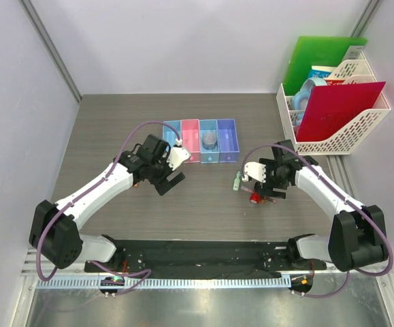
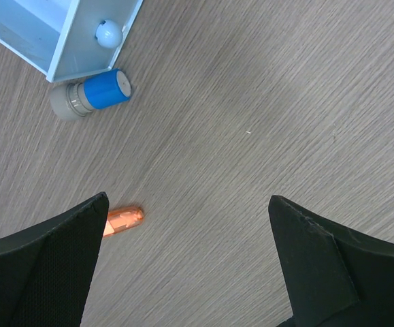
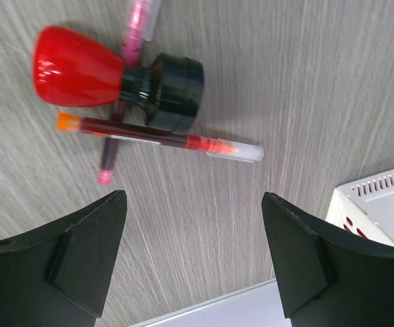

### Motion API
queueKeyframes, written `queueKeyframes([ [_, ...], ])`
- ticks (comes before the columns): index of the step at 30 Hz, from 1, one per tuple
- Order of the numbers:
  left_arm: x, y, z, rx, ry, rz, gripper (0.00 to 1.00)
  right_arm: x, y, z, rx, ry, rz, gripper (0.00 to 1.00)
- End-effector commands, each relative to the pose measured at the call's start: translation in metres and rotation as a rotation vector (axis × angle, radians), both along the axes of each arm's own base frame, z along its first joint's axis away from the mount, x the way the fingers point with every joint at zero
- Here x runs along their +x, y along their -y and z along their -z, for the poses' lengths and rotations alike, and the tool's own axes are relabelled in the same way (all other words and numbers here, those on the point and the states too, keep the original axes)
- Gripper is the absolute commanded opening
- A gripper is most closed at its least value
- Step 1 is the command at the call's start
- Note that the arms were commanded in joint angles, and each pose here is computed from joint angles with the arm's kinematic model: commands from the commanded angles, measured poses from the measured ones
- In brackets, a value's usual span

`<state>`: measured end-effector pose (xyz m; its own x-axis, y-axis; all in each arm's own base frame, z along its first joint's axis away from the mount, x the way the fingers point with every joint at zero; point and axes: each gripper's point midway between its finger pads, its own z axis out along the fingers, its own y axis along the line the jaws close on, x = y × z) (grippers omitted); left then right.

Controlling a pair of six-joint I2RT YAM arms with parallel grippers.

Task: Sort the stationery into containers
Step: Pick up the stationery from the center of the board.

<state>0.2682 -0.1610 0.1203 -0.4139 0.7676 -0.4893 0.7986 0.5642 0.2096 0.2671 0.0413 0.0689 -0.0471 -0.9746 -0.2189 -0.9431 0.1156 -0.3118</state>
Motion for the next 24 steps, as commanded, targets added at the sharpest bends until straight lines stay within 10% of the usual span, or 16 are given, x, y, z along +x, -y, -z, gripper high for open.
queueKeyframes([
  [1, -0.003, 0.004, -0.013, -0.039, 0.014, 0.009, 1.00, 0.018, 0.005, 0.002, 0.007, 0.048, 0.009, 0.86],
  [24, -0.009, -0.001, -0.002, -0.007, -0.023, 0.009, 1.00, -0.001, -0.051, -0.010, 0.042, 0.075, -0.160, 0.84],
])
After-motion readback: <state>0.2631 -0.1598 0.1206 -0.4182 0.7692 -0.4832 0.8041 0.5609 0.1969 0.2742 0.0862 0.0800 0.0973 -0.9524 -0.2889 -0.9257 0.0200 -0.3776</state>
